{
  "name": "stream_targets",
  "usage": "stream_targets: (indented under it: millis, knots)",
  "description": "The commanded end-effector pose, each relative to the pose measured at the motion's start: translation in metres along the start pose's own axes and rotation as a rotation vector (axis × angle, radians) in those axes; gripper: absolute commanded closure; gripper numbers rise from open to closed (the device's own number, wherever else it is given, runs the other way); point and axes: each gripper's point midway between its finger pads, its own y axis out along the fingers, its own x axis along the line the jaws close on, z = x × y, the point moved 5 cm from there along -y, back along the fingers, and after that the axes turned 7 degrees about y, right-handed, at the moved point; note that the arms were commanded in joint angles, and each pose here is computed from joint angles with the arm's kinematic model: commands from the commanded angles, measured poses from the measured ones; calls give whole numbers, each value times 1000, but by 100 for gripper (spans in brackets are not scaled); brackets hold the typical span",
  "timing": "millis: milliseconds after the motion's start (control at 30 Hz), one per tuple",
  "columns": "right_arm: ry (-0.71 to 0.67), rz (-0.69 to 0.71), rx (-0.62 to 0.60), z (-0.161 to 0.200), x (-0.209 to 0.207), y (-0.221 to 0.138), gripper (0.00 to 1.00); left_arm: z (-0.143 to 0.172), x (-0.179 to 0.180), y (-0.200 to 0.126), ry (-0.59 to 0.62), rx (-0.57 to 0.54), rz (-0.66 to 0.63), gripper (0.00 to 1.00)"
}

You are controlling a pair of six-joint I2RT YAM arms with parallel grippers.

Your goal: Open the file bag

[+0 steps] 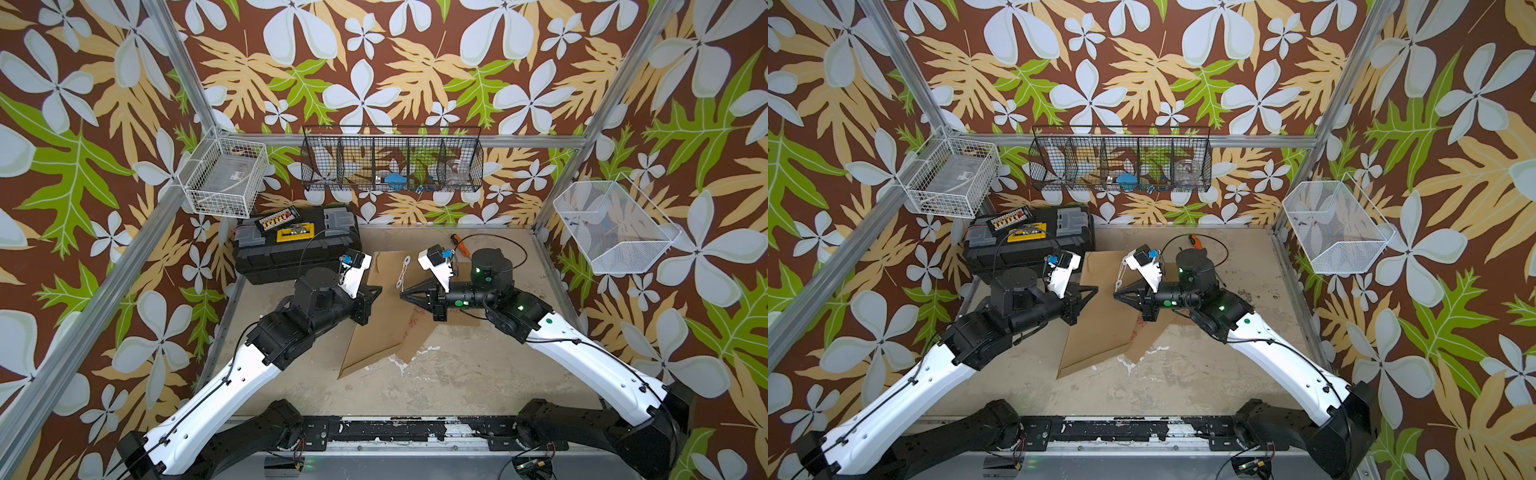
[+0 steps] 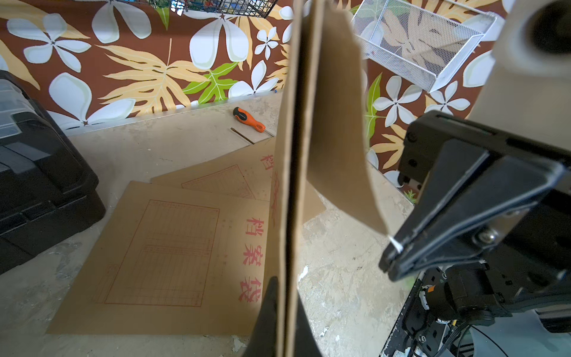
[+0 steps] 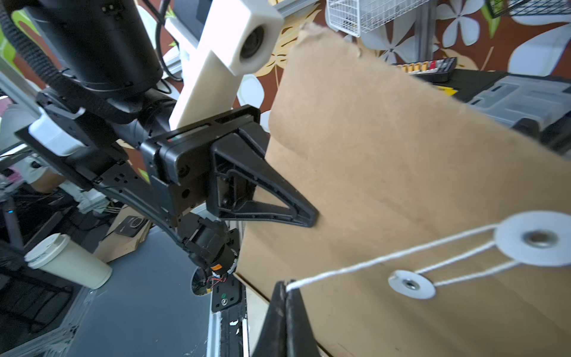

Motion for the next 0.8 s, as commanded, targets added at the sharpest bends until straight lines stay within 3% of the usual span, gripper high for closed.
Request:
stream_targets:
  millis: [0,67,367,767]
  knots:
    - [-36,149,-17,-6,-12,-7,100,-5,1,-4,55,0,-19,100]
    - [-60,220,-27,-11,-16,-12,100,-5,2,-6,83,20,-31,100]
    - [-184,300,-93,-44,-4,-32,100,-24,-4,-14,156,50,-48,100]
    - [-237,390,-130,-54,-1,-49,100,-42,-10,-3,292,95,-256,100]
